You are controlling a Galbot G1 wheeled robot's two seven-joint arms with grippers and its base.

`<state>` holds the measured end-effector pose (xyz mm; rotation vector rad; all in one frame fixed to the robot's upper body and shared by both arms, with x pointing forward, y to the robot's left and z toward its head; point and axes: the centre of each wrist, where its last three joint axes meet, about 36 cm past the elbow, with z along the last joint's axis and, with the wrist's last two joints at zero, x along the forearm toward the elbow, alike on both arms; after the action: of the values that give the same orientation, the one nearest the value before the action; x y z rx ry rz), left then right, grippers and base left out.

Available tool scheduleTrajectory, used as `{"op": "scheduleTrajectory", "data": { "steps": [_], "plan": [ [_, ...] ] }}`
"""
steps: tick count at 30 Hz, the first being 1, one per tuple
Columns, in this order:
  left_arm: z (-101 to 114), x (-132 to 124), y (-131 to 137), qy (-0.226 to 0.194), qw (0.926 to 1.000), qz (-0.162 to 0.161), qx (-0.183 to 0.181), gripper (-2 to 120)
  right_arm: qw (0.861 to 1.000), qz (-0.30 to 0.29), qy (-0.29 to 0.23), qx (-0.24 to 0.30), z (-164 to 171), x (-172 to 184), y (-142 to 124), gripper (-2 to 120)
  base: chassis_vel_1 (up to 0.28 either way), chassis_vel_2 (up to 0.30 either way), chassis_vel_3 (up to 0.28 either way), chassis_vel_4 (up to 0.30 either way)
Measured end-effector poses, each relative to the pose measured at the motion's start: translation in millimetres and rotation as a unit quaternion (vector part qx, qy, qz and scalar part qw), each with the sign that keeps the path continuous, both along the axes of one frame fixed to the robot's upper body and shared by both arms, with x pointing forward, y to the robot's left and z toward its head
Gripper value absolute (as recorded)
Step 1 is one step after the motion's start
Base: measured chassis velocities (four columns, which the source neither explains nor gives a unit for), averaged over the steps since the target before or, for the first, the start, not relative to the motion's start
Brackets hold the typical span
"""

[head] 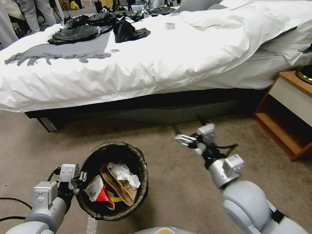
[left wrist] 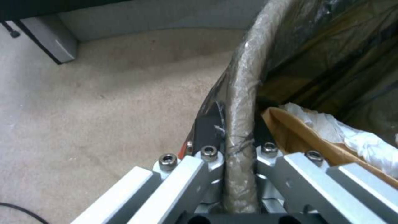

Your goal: Pick up the trash bin, then pick up the garbage from the floor and place it into the trash bin.

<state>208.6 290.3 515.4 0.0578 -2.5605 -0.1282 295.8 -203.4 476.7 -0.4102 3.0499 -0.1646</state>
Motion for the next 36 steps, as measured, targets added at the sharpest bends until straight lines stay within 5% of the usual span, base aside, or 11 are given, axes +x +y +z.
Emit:
{"op": "scheduleTrajectory", "data": {
  "steps": [7,15,36],
  "plan": [
    [0,-1,1,0.002,1.0,0.006,-0.002,1,0.996,-0.085,0.004,-0.009,-31,-40,-23,100,0.0,0.0,0.0,0.0],
    [0,-2,2,0.004,0.9999,0.014,-0.001,1,0.993,-0.114,0.007,-0.005,-46,-78,-29,100,0.036,0.03,0.03,0.024],
    [-1,-4,2,0.009,0.9998,0.016,-0.002,1,0.991,-0.133,0.001,0.002,-40,-83,-41,100,0.08,0.086,0.088,0.079]
  ]
}}
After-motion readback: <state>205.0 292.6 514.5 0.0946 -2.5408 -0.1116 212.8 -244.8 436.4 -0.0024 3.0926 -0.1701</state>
